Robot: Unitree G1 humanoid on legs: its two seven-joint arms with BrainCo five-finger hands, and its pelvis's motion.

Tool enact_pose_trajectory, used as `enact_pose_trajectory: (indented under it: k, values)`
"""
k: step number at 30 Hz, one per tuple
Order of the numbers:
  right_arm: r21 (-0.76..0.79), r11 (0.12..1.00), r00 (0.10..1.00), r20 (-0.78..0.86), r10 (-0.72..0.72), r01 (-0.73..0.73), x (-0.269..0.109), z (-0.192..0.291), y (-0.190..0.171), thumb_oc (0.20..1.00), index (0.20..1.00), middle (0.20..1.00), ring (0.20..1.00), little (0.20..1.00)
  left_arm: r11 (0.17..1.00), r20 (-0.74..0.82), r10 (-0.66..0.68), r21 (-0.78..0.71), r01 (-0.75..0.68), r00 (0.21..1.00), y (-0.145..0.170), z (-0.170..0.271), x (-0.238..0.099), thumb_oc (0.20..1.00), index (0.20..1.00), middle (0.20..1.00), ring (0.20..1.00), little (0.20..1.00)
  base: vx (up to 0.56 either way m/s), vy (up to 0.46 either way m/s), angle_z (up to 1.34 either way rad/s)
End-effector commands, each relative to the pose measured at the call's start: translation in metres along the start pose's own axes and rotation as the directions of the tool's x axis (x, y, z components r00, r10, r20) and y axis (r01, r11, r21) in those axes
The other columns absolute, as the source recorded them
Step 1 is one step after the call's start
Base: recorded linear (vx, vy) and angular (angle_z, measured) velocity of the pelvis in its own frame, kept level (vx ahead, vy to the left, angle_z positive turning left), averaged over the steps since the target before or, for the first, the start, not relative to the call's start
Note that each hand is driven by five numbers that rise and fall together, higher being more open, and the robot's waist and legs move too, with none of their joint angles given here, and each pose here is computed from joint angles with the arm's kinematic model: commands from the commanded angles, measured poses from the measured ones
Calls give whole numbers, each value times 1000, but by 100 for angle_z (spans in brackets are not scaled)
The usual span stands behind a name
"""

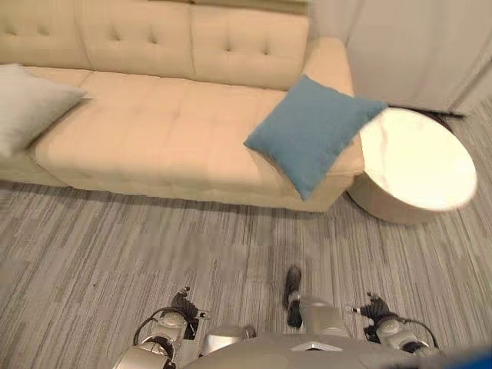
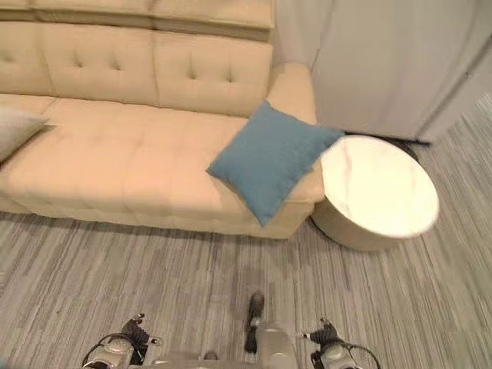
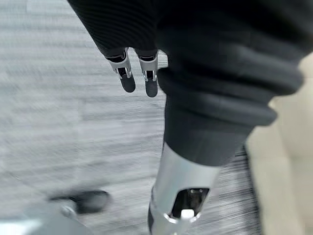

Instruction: Pick up all the scattered cushions and arrange them neatly on the sofa.

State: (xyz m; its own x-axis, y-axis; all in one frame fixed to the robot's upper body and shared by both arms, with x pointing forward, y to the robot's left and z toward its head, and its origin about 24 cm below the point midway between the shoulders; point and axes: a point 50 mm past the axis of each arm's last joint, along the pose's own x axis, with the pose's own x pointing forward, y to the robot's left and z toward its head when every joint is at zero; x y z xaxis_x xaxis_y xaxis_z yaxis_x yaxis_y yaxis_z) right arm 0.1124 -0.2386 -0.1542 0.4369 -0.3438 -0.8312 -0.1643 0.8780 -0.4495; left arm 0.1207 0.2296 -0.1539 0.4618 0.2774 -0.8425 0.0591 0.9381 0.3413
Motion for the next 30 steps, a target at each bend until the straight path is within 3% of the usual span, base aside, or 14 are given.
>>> enact_pose_trajectory:
  k: [1, 17, 30]
  values:
    - [16, 997, 993, 84, -82, 81, 6, 25, -26, 1000, 1000, 1000, 1000, 1000, 999, 24, 12, 39, -13, 1000, 7, 8, 2, 1000, 1000, 1000, 1000, 1000, 93, -88, 45]
    - [-17, 999, 996, 78, -35, 36, 4, 23, -11, 1000, 1000, 1000, 1000, 1000, 997, -39, 68, 45, -66, 997, 30, -11, 0, 1000, 1000, 1000, 1000, 1000, 203, 191, -16]
    - [-7, 997, 995, 52, -80, 81, 4, 11, -22, 1000, 1000, 1000, 1000, 1000, 999, 16, 8, 46, -9, 1000, 7, 6, 2, 1000, 1000, 1000, 1000, 1000, 76, -70, -15]
